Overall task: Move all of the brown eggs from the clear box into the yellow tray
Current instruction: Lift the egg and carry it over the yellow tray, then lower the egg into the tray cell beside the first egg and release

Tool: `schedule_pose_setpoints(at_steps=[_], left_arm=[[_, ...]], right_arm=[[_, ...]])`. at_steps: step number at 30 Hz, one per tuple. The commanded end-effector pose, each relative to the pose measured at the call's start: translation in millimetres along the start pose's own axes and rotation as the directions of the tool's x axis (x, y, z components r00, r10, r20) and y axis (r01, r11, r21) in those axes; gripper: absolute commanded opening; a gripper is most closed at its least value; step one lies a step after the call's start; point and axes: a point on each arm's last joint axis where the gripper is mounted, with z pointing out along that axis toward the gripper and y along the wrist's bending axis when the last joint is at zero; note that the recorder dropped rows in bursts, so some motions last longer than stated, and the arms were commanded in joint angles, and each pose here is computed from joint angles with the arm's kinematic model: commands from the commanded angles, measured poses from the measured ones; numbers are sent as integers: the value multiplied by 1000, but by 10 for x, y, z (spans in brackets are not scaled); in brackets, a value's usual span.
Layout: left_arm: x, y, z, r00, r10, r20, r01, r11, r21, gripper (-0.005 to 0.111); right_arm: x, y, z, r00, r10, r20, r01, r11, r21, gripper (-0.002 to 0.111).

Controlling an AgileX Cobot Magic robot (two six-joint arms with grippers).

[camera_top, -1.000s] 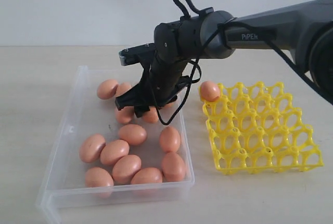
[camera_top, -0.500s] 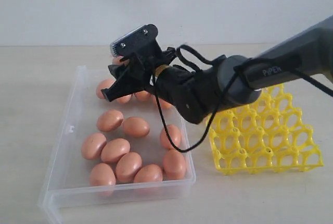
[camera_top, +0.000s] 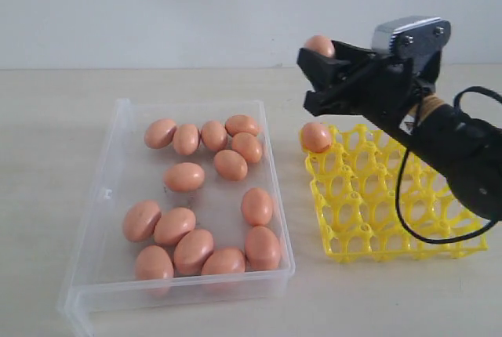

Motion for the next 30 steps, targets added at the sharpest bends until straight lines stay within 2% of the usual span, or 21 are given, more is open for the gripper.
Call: schedule_pose_setpoints(at_steps=[1,8,13,30], left_arm=[[10,-5,-1,1000,-1,-1,1,1000,8,4],[10,-5,-1,1000,-1,-1,1,1000,8,4],[10,-5,-1,1000,-1,-1,1,1000,8,4],[10,-5,-1,1000,-1,-1,1,1000,8,4]], right_arm=[[47,-191,-216,998,25,-52,-25,1000,-7,0],[160,-440,-394,990,95,-102,-89,994,61,0],[407,-562,-439,967,201,-156,-183,976,121,0],[708,-669,-290,960,180,-215,-164,982,89,0]])
